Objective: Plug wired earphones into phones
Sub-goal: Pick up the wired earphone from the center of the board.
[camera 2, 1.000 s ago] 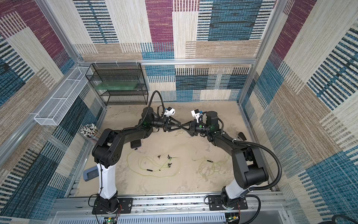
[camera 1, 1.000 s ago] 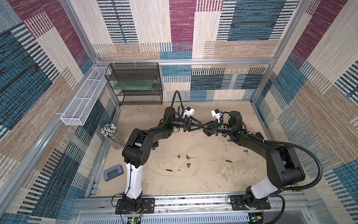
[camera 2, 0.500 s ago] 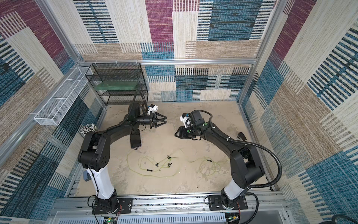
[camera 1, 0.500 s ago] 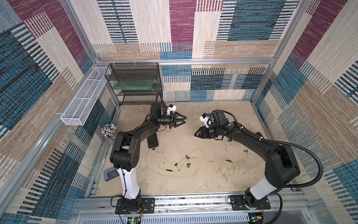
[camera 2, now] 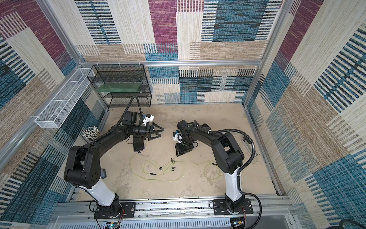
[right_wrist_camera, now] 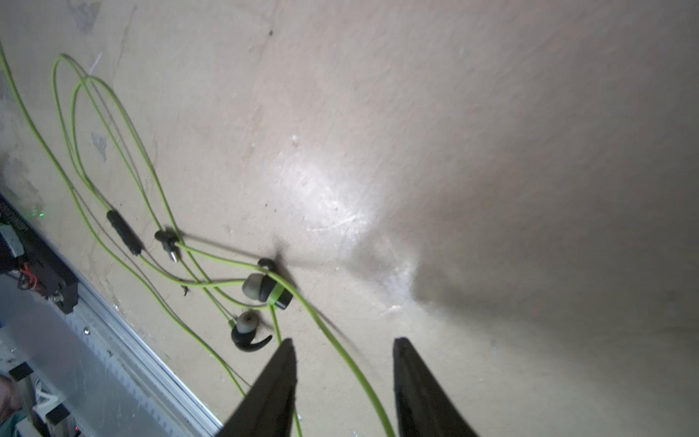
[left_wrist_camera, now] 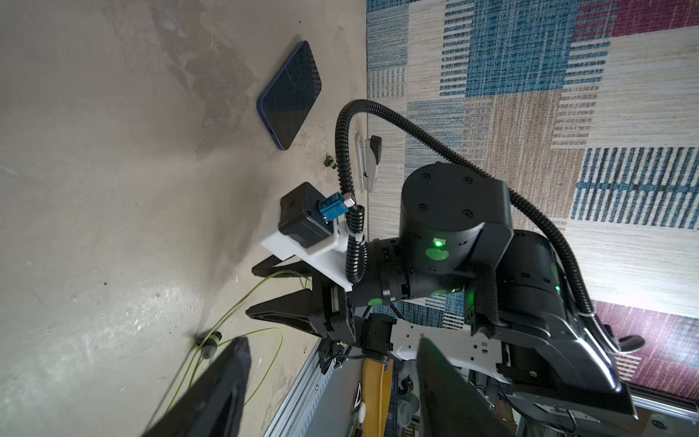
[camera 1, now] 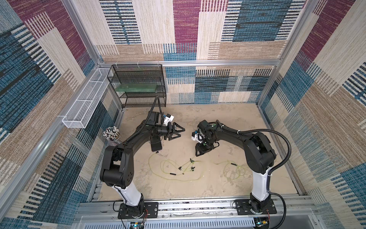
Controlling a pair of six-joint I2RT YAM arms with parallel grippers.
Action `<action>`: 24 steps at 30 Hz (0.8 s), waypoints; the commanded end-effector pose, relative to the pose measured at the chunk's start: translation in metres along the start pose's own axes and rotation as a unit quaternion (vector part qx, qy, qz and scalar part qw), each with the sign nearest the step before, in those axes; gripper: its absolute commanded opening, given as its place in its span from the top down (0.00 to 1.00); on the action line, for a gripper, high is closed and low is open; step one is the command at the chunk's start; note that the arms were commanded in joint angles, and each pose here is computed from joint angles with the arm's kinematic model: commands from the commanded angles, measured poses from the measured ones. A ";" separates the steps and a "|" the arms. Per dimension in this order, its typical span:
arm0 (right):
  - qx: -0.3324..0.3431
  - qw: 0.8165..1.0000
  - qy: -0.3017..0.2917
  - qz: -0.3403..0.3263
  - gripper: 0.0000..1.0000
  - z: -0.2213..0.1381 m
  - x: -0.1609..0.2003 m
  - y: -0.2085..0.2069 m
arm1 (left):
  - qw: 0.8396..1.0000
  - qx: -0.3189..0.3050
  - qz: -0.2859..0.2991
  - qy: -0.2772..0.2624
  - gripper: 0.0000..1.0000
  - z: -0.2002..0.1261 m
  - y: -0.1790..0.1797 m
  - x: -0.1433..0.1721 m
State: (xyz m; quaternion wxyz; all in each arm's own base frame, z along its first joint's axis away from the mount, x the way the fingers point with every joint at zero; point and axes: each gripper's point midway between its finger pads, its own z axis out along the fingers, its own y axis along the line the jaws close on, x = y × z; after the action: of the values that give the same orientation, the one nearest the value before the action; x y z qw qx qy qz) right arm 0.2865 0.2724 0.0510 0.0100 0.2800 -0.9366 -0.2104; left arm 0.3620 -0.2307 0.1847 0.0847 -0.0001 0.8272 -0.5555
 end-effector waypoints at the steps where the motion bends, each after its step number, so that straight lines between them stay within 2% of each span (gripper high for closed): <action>1: -0.034 0.999 -0.002 0.009 0.79 -0.006 0.001 0.007 | 0.999 0.025 0.017 -0.010 0.32 0.001 -0.008 -0.007; 6: -0.052 0.998 -0.013 0.016 0.81 -0.015 -0.001 0.008 | 0.999 0.030 0.014 -0.016 0.32 0.003 -0.007 -0.012; 8: -0.061 0.998 -0.013 0.019 0.76 -0.016 0.000 0.010 | 0.999 0.031 0.012 -0.016 0.32 0.004 -0.006 -0.012; 10: -0.061 0.998 -0.009 0.019 0.75 -0.013 0.003 0.009 | 0.999 0.033 0.008 -0.018 0.33 0.005 -0.004 -0.011; 14: -0.064 0.997 -0.027 0.035 0.95 -0.016 -0.004 0.006 | 0.999 0.040 -0.001 -0.023 0.33 0.006 -0.003 -0.012; 15: -0.065 0.996 -0.040 0.041 1.00 -0.021 -0.010 0.005 | 0.999 0.047 -0.002 -0.026 0.33 0.006 -0.005 -0.013; 18: -0.076 0.991 -0.091 0.059 1.00 -0.049 -0.028 0.003 | 0.996 0.080 -0.003 -0.036 0.29 0.005 -0.014 -0.019; 21: -0.114 0.980 -0.152 0.066 1.00 -0.088 -0.044 0.013 | 0.993 0.102 0.000 -0.052 0.16 0.007 -0.020 -0.027; 24: -0.150 0.968 -0.193 0.063 1.00 -0.120 -0.053 0.027 | 0.992 0.110 0.002 -0.064 0.11 0.015 -0.018 -0.033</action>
State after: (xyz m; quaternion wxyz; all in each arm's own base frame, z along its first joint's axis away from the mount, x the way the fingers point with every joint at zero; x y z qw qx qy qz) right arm 0.3282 0.2601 0.1442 -0.0927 0.1788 -0.9187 -0.3397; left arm 0.3848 -0.2417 0.1815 0.1056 -0.0410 0.7787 -0.6170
